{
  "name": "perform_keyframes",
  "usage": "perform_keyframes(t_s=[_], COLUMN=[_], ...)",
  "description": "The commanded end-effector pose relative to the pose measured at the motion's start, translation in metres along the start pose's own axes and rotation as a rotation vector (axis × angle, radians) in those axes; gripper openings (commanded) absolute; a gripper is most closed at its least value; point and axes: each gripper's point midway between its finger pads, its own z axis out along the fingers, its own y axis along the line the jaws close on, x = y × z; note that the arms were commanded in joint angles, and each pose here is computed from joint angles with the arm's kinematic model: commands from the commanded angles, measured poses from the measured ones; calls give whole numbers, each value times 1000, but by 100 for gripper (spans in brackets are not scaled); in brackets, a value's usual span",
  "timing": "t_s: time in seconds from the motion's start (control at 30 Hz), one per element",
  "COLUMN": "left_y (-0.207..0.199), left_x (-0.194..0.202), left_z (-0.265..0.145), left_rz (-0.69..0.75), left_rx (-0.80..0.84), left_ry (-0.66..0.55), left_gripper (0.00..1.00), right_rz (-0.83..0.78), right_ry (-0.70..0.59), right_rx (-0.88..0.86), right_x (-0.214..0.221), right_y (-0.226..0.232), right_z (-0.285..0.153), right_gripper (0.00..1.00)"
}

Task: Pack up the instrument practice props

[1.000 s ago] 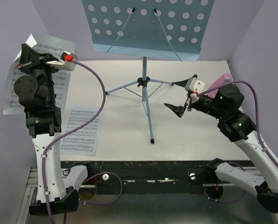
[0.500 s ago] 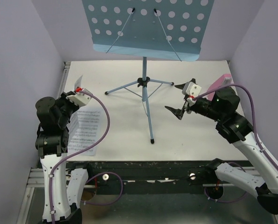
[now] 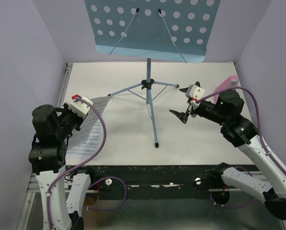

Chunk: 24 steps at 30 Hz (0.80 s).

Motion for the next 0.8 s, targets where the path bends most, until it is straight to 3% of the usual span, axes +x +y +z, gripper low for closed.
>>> perform_keyframes(t_s=[0.0, 0.23, 0.43, 0.6, 0.77], left_y=[-11, 19, 33, 43, 55], left_x=[-8, 0, 60, 95, 144], left_z=[-9, 5, 56, 97, 125], left_rz=[-74, -1, 113, 197, 224], left_rx=[33, -58, 4, 30, 100], left_ry=[-9, 49, 240, 284, 424], left_gripper=[0, 0, 0, 0, 0], right_rz=[7, 19, 19, 31, 22], right_ry=[18, 20, 30, 40, 57], right_rx=[6, -20, -13, 11, 47], right_x=[3, 1, 4, 8, 13], right_y=[-2, -1, -3, -6, -10], right_z=[3, 9, 12, 11, 7], right_gripper=[99, 99, 99, 99, 100])
